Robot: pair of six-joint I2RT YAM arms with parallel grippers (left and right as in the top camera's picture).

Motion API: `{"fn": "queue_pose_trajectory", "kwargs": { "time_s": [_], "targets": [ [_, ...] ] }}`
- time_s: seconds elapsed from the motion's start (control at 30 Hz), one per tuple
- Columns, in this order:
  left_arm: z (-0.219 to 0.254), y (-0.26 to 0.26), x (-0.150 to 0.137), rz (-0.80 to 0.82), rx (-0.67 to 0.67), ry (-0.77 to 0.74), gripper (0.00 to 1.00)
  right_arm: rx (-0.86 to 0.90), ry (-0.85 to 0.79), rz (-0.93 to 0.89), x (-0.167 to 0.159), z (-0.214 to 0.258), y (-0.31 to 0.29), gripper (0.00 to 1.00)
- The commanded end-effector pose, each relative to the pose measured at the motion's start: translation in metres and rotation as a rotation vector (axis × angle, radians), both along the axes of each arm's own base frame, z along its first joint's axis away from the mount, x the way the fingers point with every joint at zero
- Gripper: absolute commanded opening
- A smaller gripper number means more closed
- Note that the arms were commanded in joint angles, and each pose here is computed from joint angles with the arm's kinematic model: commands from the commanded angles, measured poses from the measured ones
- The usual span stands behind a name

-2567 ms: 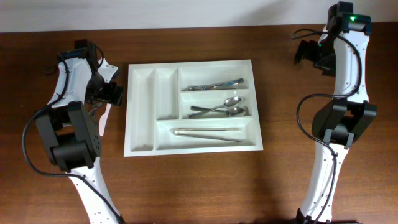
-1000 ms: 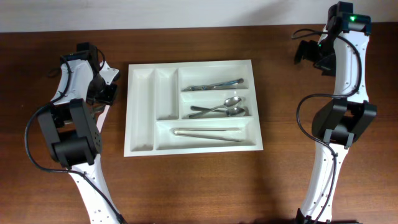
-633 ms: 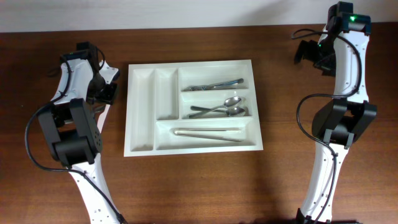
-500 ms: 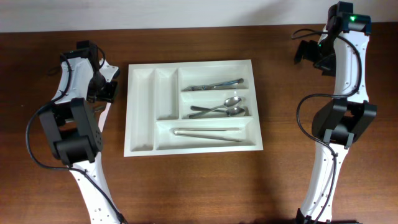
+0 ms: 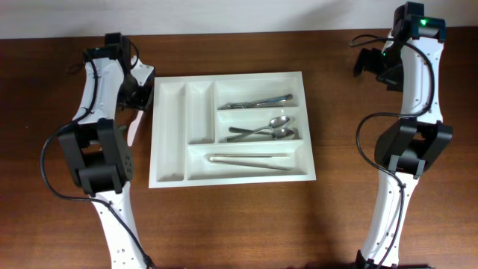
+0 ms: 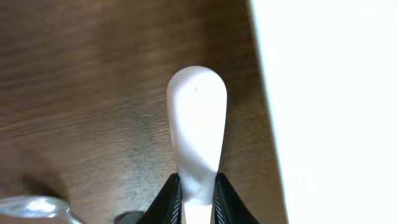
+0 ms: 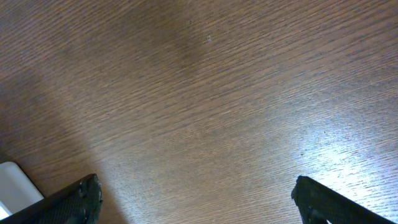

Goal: Pack container
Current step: 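Carry the pink knife over the tray's second-left compartment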

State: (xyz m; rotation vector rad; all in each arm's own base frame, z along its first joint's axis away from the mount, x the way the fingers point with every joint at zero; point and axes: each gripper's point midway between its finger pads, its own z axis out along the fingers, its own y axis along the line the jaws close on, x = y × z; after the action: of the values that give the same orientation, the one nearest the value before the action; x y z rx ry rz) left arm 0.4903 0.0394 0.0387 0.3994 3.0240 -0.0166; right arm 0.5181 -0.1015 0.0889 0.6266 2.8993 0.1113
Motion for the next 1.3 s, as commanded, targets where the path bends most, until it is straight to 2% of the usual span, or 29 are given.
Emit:
{"fn": "queue_pose_trajectory", "kwargs": {
  "time_s": [0.0,0.13,0.3,0.6,0.9,1.27],
  "targets": [
    [0.019,0.003,0.013,0.056,-0.015,-0.05,0.02,-0.002,-0.014,-0.01,0.003,0.003,0.0,0.99],
    [0.045,0.004,0.022,0.079,-0.012,-0.097,0.02,-0.002,-0.014,-0.01,0.003,0.003,0.0,0.99],
    [0.076,0.004,0.03,0.212,-0.029,-0.15,0.02,-0.002,-0.014,-0.01,0.003,0.003,0.0,0.99],
    [0.084,-0.049,0.015,0.389,-0.112,-0.077,0.02,-0.002,-0.014,-0.01,0.003,0.003,0.0,0.99],
    [0.083,-0.118,0.009,0.316,-0.093,-0.07,0.01,-0.002,-0.014,-0.01,0.003,0.003,0.0,0.99],
    [0.059,-0.153,-0.015,0.276,-0.033,0.03,0.02,-0.003,-0.014,-0.01,0.003,0.003,0.0,0.99]
  ]
}}
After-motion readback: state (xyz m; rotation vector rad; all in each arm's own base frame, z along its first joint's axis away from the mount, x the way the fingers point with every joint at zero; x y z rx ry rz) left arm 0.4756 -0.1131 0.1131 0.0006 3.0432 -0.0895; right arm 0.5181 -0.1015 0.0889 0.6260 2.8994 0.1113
